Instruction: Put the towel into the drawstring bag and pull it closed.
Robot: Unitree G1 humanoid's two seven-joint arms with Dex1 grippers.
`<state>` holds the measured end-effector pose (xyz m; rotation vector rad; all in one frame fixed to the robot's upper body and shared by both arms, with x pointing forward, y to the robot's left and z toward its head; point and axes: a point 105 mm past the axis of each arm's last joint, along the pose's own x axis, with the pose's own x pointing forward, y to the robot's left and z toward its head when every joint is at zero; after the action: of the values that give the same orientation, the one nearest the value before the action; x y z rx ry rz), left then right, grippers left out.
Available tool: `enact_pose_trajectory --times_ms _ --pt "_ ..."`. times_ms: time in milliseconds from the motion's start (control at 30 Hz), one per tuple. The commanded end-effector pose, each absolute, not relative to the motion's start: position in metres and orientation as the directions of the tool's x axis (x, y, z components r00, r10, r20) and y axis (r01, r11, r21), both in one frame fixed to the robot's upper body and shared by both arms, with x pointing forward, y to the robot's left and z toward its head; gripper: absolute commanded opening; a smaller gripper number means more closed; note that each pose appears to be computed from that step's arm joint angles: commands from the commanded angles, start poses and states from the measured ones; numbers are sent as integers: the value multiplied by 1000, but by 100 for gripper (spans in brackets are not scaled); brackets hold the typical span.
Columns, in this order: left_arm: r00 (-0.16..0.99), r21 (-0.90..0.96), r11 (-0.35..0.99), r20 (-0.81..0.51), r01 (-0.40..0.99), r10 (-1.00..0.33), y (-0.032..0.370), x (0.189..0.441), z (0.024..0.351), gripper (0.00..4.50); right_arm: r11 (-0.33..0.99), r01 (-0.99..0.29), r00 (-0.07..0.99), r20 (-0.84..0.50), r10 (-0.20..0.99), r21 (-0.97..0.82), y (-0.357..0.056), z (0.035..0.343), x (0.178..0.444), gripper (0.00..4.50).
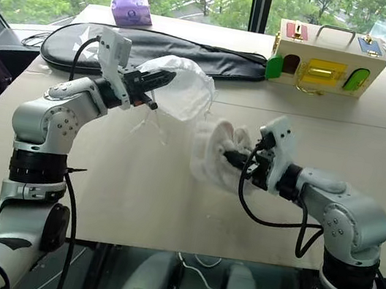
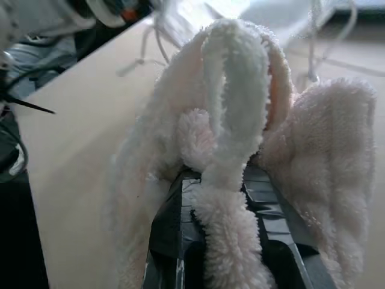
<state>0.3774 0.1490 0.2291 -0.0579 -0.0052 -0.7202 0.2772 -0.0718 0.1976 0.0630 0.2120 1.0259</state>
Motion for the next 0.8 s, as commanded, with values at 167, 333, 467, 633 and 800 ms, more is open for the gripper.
enact_pose_trajectory --times_ms 167,333,467,633,800 --pt "655 -74 653 19 754 -755 133 364 234 0 573 -811 566 -84 820 122 -46 204 302 1" --pt "621 -101 616 22 781 -784 124 359 234 0 611 -788 591 -188 784 74 -41 180 312 1" --pt "595 -118 589 19 800 -804 116 355 231 0 645 -754 631 -134 764 123 -35 185 324 1" --pt "535 -153 529 1 835 -845 100 339 221 0 670 -624 734 7 679 403 -34 197 344 1" --pt "522 -171 517 -18 839 -853 94 338 213 0 538 -528 767 97 634 657 -31 207 351 1"
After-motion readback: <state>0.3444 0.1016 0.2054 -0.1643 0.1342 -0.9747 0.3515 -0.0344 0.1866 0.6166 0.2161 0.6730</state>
